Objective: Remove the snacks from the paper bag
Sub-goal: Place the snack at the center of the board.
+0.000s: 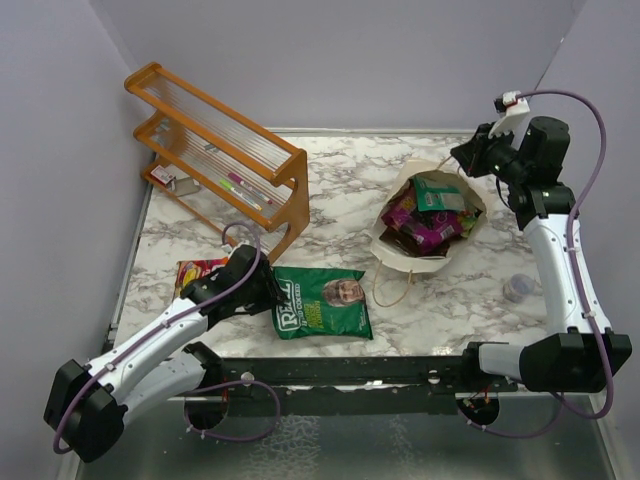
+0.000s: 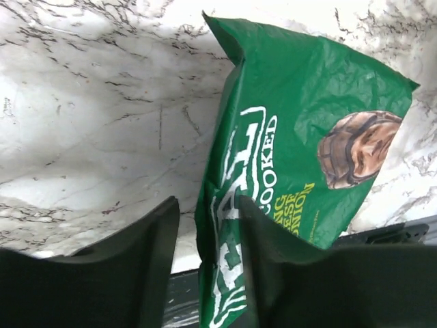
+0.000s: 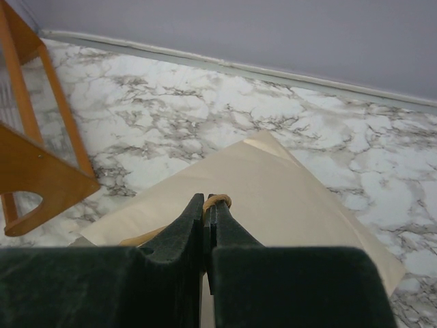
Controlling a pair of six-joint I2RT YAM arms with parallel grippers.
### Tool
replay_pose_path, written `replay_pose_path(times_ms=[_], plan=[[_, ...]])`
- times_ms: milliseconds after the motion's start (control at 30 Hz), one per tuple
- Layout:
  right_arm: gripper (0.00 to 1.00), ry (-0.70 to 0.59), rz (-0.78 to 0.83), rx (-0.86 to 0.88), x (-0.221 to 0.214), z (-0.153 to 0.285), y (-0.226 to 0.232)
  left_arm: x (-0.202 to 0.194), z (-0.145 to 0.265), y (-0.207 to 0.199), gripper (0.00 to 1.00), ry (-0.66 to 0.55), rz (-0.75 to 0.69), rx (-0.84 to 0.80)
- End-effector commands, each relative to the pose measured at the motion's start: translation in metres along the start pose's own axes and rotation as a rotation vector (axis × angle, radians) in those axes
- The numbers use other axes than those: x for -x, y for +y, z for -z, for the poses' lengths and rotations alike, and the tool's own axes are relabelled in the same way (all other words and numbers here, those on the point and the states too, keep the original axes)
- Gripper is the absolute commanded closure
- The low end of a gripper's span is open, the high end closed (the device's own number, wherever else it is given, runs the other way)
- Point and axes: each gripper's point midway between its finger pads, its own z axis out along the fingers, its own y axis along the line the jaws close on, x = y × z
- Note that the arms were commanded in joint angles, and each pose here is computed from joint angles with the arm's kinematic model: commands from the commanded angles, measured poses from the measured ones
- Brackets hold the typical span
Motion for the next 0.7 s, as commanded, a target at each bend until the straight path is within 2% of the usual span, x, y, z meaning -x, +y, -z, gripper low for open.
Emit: replay_pose_path(times_ms=[0,67,100,167,367,467,567,667], plan=[[0.99,-0.025,-0.018,0.151,0.003,0.009,0.030,0.013,0.007,0.004,0.49,-0.060,-0.044,0.030],[0.99,-0.029,-0.030,0.193,0.001,0.011,0.038,0.021,0.016,-0.003,0.34,-0.097,-0.069,0.003],[0.98,-0.032,-0.035,0.211,0.001,0.012,0.042,0.026,0.022,-0.007,0.23,-0.118,-0.076,-0.009],[0.98,-0.029,-0.043,0.238,-0.002,0.014,0.047,0.036,0.035,-0.016,0.11,-0.157,-0.092,-0.033],[0.99,-0.028,-0.049,0.248,-0.004,0.016,0.050,0.072,0.085,-0.060,0.10,-0.295,-0.142,-0.170],[0.98,-0.026,-0.053,0.259,-0.006,0.017,0.052,0.083,0.108,-0.100,0.11,-0.337,-0.220,-0.326],[0.98,-0.026,-0.056,0.272,-0.006,0.018,0.054,0.076,0.122,-0.146,0.11,-0.295,-0.323,-0.525],[0.98,-0.035,-0.054,0.286,-0.003,0.021,0.058,0.066,0.123,-0.180,0.11,-0.285,-0.415,-0.627]])
